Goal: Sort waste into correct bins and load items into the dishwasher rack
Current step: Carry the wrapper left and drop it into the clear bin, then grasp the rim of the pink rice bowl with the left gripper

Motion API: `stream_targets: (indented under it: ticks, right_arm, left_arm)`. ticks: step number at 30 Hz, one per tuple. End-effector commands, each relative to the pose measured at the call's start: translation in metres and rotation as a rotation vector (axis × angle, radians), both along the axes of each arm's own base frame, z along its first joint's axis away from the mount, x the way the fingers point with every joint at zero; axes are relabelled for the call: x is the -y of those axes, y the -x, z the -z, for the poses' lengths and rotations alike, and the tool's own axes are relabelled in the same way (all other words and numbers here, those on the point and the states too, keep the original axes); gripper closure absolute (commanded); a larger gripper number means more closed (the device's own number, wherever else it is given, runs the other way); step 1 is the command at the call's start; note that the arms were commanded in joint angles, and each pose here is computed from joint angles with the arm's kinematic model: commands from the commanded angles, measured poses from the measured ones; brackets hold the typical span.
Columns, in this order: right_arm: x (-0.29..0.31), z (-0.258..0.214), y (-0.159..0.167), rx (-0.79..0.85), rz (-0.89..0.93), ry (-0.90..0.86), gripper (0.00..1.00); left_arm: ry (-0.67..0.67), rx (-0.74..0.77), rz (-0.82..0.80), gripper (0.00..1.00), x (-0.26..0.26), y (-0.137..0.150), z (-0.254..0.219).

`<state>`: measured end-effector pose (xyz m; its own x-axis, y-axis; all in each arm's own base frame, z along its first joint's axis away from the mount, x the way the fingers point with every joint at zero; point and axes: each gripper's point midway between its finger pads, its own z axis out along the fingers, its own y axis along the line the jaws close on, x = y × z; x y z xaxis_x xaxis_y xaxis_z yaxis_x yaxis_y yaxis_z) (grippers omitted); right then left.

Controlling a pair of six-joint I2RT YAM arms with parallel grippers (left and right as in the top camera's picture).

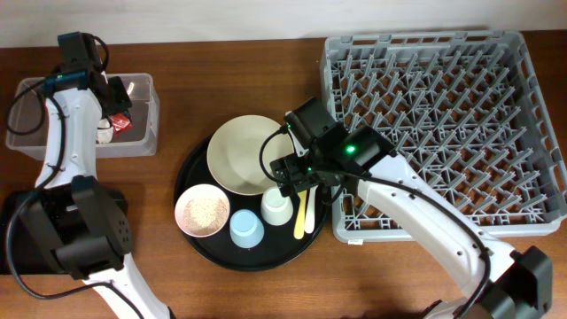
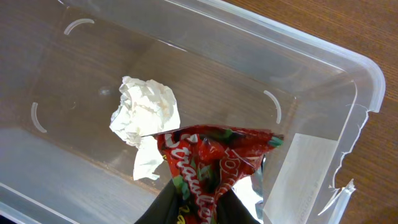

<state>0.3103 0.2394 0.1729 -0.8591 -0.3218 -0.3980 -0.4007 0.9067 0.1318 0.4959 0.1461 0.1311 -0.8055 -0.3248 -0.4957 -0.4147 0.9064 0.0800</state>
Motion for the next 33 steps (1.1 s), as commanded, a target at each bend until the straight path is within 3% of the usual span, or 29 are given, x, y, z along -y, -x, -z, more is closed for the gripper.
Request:
stream_targets:
  ticks: [1, 4, 5, 6, 8, 9, 11, 12, 14, 18, 19, 24, 29, 33]
  right_arm:
    - [-0.001, -0.011, -0.002, 0.026, 0.013, -0.016, 0.02]
    - [-0.001, -0.011, -0.002, 0.026, 0.013, -0.016, 0.02]
    - [-0.001, -0.011, -0.002, 0.026, 0.013, -0.016, 0.02]
    - [-0.001, -0.011, -0.002, 0.026, 0.013, -0.016, 0.02]
    - [-0.001, -0.011, -0.002, 0.026, 0.013, -0.016, 0.02]
    - [-0.001, -0.011, -0.002, 0.026, 0.013, -0.016, 0.02]
    - [-0.001, -0.011, -0.002, 0.026, 0.013, -0.016, 0.02]
    - [-0.001, -0.011, -0.002, 0.026, 0.013, -0.016, 0.02]
    - [-0.001, -0.011, -0.002, 0.026, 0.013, -0.016, 0.02]
    - [-0.001, -0.011, -0.002, 0.026, 0.013, -0.016, 0.02]
    - [-0.001, -0.011, -0.002, 0.026, 0.013, -0.016, 0.02]
    - [-0.001, -0.011, -0.002, 0.026, 0.013, -0.016, 0.02]
    - [-0.001, -0.011, -0.002, 0.026, 0.013, -0.016, 0.02]
    - [-0.001, -0.011, -0.002, 0.026, 0.013, -0.016, 0.02]
  left_arm:
    - [-0.011, -0.044, 0.011, 0.73, -0.002, 0.001, 0.018]
    - [0.016, -0.034, 0.027, 0.57, 0.003, -0.004, 0.022]
    - [0.029, -0.021, 0.035, 0.55, 0.005, -0.007, 0.022]
    - [0.049, 0.000, 0.049, 0.45, 0.009, -0.012, 0.020]
    - [0.043, 0.027, 0.049, 0.39, 0.007, -0.018, 0.010]
    - [0.039, 0.044, 0.050, 0.23, 0.007, -0.021, -0.003]
    - [0.056, 0.063, 0.063, 0.08, 0.010, -0.024, -0.025]
    - [0.062, 0.065, 0.055, 0.07, 0.011, -0.021, -0.041]
    - [0.093, 0.048, 0.004, 0.09, 0.014, -0.006, -0.070]
    - [0.171, -0.088, -0.125, 0.75, 0.013, 0.057, -0.089]
    - [0.184, -0.121, -0.132, 0.78, 0.015, 0.068, -0.090]
    - [0.260, -0.210, -0.102, 0.76, 0.038, 0.109, -0.104]
    - [0.283, -0.407, 0.190, 0.61, 0.110, 0.136, -0.082]
    - [0.215, -0.566, 0.315, 0.59, 0.156, 0.155, -0.047]
